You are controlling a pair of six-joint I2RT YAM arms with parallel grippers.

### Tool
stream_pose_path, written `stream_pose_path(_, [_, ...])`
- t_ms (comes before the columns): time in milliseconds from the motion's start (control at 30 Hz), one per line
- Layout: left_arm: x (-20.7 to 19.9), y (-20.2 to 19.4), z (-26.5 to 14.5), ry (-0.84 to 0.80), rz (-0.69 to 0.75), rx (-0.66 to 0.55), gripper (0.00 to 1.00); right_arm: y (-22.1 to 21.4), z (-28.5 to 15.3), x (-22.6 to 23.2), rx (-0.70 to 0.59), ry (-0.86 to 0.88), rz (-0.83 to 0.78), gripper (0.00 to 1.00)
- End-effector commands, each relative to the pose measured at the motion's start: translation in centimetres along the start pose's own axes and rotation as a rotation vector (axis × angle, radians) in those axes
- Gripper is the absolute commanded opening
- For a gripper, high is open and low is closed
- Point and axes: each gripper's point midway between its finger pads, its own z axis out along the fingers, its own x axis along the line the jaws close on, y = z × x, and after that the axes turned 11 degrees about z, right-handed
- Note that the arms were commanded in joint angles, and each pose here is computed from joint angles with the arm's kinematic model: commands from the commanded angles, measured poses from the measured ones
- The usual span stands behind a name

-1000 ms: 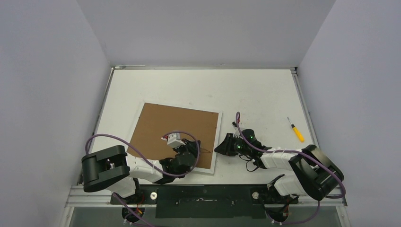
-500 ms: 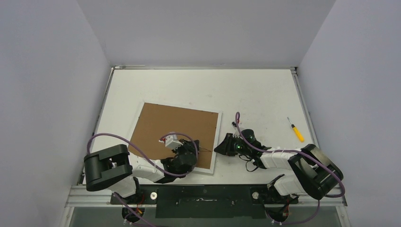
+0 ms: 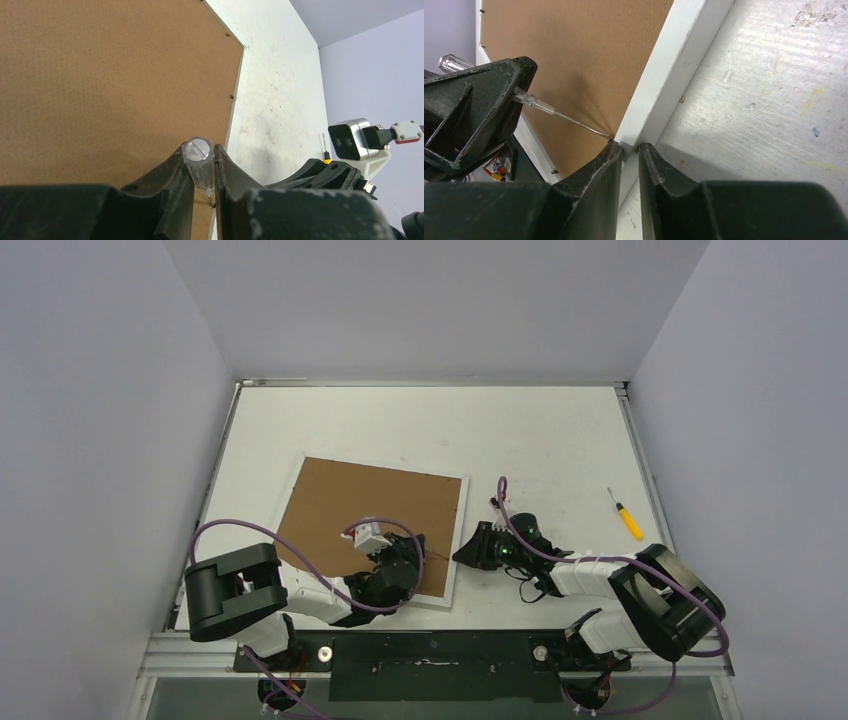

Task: Take the photo out of the frame
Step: Release the photo frame item from the photo frame.

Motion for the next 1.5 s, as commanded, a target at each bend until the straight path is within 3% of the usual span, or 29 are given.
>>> stream_pose_path(0, [-0.7, -1.4, -0.3, -0.040, 0.125, 0.058, 0.00, -0.1, 0.5, 0.6, 0.002, 0.019, -0.025, 0.19])
stream_pose_path(433, [-7.6, -2.3, -2.1, -0.077, 0.387, 0.044, 0.00, 0.0, 0.7, 0.7, 0.010, 0.008, -0.029, 0.18])
stream_pose_path(700, [-7.6, -3.4, -2.8, -0.057, 0.323, 0.081, 0.00, 0.0, 0.5, 0.5, 0.003, -0.001, -0.031, 0.17])
stream_pose_path(1067, [-10.8, -3.5, -3.5, -0.199, 0.360, 0.114, 0.00, 0.2, 0.8, -0.3, 0.023, -0.035, -0.091, 0.17])
stream_pose_path(1333, [-11.7, -4.2, -3.8, -0.229, 0.333, 0.150, 0.00, -0.3, 1.6, -0.3, 0.040, -0.003, -0.082, 0.06])
stream_pose_path(1467, [-12.3, -4.6, -4.1, -0.282, 0.277, 0.166, 0.00, -0.5, 1.7, -0.3, 0.040, -0.002, -0.090, 0.05])
